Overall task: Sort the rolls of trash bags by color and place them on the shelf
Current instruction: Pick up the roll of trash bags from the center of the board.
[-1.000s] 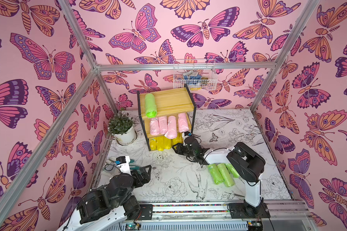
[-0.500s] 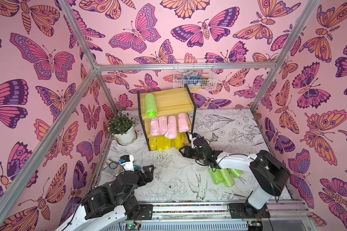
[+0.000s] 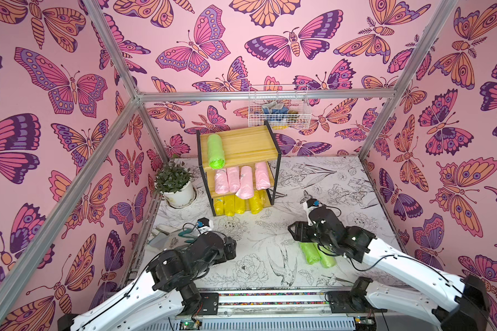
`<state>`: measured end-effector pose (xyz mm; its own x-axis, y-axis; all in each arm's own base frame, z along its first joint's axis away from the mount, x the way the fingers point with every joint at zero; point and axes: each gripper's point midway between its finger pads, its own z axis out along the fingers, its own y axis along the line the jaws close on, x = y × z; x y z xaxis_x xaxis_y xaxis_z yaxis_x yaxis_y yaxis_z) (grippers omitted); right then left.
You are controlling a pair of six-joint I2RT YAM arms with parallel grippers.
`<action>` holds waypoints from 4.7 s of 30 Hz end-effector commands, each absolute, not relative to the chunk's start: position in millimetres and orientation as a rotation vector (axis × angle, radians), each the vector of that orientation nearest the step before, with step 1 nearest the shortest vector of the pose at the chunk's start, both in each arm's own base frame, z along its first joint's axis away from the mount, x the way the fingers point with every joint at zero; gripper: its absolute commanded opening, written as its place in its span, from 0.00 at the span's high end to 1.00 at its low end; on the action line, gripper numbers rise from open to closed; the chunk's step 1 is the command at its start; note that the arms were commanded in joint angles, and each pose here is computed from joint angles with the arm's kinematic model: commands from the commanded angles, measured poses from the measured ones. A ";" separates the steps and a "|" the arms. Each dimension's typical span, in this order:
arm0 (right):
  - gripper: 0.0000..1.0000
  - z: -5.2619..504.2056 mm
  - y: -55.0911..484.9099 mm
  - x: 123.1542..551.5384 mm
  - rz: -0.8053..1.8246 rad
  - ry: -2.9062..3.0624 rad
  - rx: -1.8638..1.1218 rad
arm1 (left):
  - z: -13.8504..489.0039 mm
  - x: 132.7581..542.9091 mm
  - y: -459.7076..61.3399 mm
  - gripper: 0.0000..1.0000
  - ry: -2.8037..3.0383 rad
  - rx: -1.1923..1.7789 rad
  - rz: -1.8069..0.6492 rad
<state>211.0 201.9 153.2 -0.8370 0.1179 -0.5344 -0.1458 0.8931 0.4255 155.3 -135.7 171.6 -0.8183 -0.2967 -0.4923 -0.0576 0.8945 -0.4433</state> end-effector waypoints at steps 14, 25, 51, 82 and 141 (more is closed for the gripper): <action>0.35 67.5 145.1 160.0 0.324 2.773 0.049 | 183.5 159.3 -177.1 0.03 2.507 -0.212 -0.751; 0.37 38.0 145.9 159.9 0.218 2.855 0.002 | 183.6 158.6 -175.5 0.03 2.499 -0.216 -0.758; 0.70 48.0 145.5 179.3 0.145 2.785 -0.008 | 172.4 158.1 -171.0 0.03 2.501 -0.248 -0.746; 0.59 30.7 156.3 181.5 0.051 2.878 -0.203 | 170.5 155.5 -167.9 0.03 2.489 -0.268 -0.770; 0.90 333.8 366.5 118.0 1.721 2.222 -0.539 | 325.0 174.4 -220.5 0.17 1.930 -0.122 -1.419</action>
<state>130.0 355.3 301.2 -0.9136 -0.0990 -0.3945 -0.4038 0.3359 0.8509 169.6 -222.8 330.0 -0.7411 -0.4517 -0.4968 0.3413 0.3837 -0.8580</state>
